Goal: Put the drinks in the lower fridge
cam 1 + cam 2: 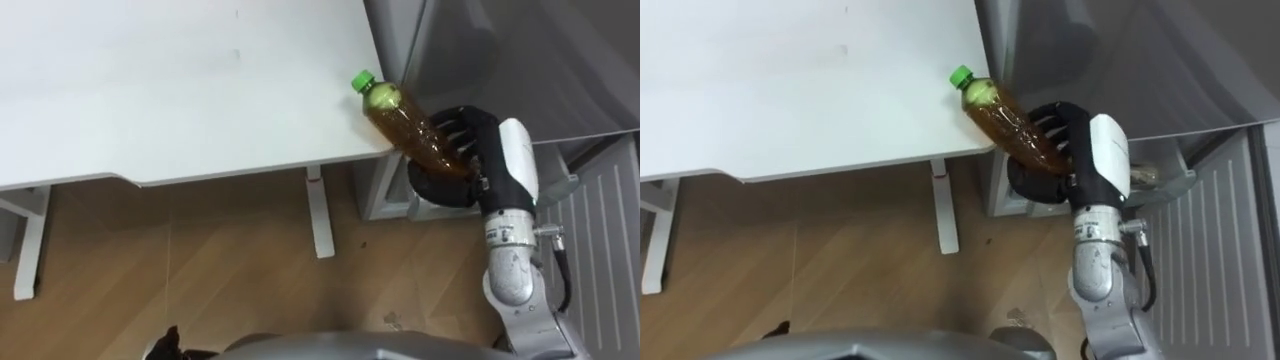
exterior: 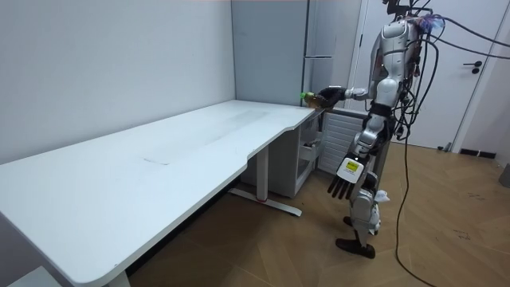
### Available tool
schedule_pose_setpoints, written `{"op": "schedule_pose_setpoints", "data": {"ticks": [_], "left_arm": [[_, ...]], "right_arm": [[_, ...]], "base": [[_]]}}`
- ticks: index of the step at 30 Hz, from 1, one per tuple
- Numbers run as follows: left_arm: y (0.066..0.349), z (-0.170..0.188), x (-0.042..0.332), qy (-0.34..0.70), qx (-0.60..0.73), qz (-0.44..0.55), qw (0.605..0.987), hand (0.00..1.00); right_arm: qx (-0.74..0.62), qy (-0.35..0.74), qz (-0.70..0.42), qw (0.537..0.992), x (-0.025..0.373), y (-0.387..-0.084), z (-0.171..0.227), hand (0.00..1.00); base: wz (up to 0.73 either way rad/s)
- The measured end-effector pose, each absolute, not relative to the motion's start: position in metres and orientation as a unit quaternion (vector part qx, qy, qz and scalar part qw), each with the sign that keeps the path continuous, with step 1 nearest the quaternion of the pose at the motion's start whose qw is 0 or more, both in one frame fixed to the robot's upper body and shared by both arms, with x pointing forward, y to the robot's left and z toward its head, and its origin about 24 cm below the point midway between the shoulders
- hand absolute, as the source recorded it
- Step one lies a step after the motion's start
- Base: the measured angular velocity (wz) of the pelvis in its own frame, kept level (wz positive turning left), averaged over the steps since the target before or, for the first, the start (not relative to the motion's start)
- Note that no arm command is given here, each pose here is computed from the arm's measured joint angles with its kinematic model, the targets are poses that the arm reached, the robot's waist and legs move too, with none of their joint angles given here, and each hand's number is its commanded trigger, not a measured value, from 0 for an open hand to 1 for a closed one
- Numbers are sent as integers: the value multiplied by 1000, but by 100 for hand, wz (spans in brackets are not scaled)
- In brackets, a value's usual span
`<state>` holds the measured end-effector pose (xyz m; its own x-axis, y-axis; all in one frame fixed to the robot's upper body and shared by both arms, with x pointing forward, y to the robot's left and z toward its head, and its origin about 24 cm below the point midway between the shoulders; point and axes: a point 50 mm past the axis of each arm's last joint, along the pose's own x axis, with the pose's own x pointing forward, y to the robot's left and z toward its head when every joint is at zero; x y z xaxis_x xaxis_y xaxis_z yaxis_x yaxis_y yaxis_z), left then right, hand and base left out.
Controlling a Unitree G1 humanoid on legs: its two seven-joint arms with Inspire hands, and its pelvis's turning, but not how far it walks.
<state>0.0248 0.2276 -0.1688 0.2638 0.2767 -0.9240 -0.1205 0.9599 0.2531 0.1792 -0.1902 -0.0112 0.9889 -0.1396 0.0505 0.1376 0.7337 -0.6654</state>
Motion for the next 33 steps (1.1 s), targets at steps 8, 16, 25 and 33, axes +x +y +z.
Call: {"op": "schedule_pose_setpoints", "data": {"ticks": [8, 16, 25, 33], "left_arm": [[229, -169, 23, 595, 69, 135, 789, 0], [230, -168, 24, 590, 76, 146, 791, 0], [245, -163, 24, 574, 95, 218, 784, 0], [252, -161, 10, 583, 107, 233, 771, 0]], "right_arm": [[-345, -17, -107, 932, 173, -189, -18, 100], [-335, -9, -138, 932, 160, -194, -35, 100], [-344, 37, -164, 924, 138, -203, -60, 100], [-311, 141, -437, 832, 105, -276, -63, 100]], "base": [[2], [9], [10], [-12]]}}
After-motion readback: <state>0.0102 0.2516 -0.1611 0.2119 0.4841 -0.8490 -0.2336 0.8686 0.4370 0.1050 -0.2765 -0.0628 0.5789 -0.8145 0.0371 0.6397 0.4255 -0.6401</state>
